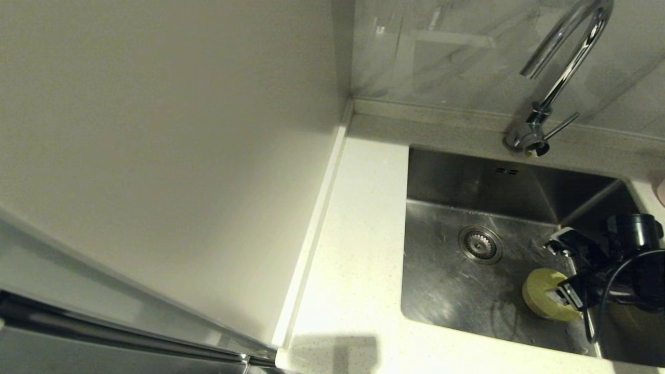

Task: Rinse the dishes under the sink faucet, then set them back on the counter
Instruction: Put a bowl back to the table from the sink

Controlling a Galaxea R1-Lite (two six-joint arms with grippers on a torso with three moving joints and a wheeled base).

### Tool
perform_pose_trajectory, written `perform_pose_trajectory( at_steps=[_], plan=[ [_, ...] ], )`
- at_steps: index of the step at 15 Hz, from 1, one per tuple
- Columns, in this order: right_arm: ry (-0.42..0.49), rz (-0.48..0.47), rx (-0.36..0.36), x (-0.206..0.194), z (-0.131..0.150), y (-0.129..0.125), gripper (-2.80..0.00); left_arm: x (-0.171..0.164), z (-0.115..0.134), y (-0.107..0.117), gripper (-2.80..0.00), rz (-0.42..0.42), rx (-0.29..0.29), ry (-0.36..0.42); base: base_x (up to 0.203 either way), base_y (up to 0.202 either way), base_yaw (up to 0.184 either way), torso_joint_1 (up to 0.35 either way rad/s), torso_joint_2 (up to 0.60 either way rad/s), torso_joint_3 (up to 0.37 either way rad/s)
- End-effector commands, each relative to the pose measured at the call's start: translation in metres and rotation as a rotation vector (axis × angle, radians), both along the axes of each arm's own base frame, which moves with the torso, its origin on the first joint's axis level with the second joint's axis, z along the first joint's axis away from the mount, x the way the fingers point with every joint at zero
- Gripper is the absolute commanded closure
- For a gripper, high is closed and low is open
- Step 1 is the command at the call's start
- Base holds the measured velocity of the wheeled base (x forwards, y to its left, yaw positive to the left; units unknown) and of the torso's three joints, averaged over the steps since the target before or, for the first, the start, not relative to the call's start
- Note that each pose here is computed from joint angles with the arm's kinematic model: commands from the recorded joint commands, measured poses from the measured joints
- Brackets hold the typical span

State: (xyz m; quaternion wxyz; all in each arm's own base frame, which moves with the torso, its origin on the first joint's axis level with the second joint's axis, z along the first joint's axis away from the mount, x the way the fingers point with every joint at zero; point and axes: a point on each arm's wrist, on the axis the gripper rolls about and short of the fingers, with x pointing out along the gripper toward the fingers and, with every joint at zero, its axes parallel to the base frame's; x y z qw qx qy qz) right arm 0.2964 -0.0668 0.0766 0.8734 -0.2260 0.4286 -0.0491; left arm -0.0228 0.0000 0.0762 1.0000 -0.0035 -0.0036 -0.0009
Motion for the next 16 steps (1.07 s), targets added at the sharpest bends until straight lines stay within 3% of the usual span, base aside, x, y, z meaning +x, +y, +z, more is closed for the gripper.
perform_pose_trajectory(
  at_steps=[1, 4, 8, 13, 16],
  plan=[
    [0.015, -0.118, 0.084, 0.004, -0.002, 0.032, -2.80, 0.000, -0.001, 0.000, 0.00, 0.000, -0.001, 0.003, 0.000, 0.000, 0.000, 0.000, 0.00, 0.000],
    [0.092, -0.303, 0.232, 0.018, 0.019, 0.060, -2.80, 0.000, -0.001, 0.000, 0.00, 0.000, -0.001, 0.003, 0.000, 0.000, 0.000, 0.000, 0.00, 0.000],
    [0.096, -0.617, 0.400, 0.052, 0.050, 0.080, -2.80, 0.000, -0.001, 0.000, 0.00, 0.000, -0.001, 0.003, 0.000, 0.000, 0.000, 0.000, 0.00, 0.000],
    [0.110, -0.842, 0.348, 0.070, 0.015, 0.071, -2.80, 0.000, -0.001, 0.000, 0.00, 0.000, -0.001, 0.003, 0.000, 0.000, 0.000, 0.000, 0.00, 0.000],
    [0.108, -0.864, 0.351, 0.076, 0.008, 0.066, -2.80, 0.000, -0.001, 0.000, 0.00, 0.000, -0.001, 0.003, 0.000, 0.000, 0.000, 0.000, 0.00, 0.000]
  ],
)
